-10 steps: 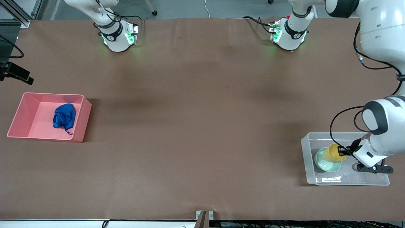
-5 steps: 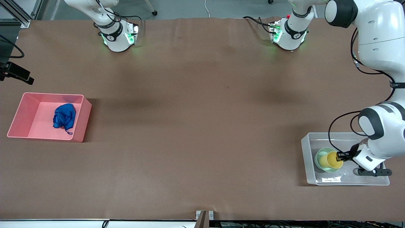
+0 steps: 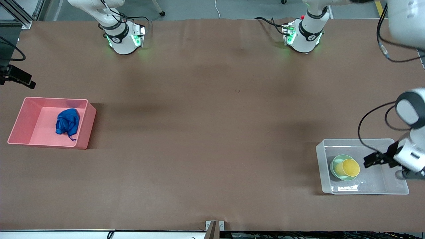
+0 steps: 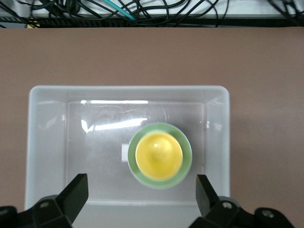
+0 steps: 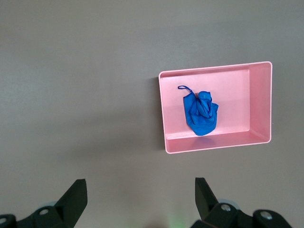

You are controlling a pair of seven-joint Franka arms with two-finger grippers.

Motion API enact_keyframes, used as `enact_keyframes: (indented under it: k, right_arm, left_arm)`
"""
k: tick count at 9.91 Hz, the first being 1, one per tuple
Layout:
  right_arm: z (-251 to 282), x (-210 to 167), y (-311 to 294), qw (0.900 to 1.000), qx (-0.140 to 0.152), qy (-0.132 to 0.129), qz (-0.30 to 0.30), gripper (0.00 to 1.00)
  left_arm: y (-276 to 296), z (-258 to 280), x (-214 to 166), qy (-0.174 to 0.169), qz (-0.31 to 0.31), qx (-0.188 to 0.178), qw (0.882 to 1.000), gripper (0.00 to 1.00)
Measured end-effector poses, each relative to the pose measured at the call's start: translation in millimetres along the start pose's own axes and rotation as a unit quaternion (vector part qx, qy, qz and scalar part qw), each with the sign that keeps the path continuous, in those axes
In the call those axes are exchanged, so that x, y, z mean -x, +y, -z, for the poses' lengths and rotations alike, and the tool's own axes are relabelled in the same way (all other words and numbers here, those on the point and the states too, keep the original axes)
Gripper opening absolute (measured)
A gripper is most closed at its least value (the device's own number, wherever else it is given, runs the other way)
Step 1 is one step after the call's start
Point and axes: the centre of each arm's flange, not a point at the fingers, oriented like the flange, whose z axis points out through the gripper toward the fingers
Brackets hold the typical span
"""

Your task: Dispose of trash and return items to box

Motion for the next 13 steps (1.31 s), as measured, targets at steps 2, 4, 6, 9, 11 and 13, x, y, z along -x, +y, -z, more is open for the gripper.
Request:
enact_keyframes:
  k: [2,4,6,9,11,13]
  right_arm:
    - [0.1,0.0,-0.1,1.0,0.0,0.0,0.0,1.0]
    - [0.1,0.0,0.3,1.0,0.0,0.0,0.0,1.0]
    - [0.1,0.0,0.7,1.0,0.0,0.0,-0.001,1.0]
    - [0.0,-0.1,2.1,1.0,0.0,0.0,-0.002,1.0]
    - [0.0,-0.1,2.3,1.0,0.0,0.0,-0.002,1.0]
    - [0.3,-0.5,2.3,1.0,0.0,0.002,-0.002,1.0]
  left_arm:
    - [24.9,53.9,38.2,-0.007,-0.001,0.018,1.0,1.0]
    - [40.8,111.3,68.7,-0.034,0.006,0.032,0.999,1.0]
    - [58.1,178.3,77.0,-0.05,0.019,0.028,0.998,1.0]
    - [73.6,260.1,73.1,-0.053,0.013,0.01,0.998,1.0]
    - [74.3,265.0,77.6,-0.071,0.012,0.01,0.997,1.0]
    - [76.8,255.6,80.4,-0.086,0.01,0.01,0.996,1.0]
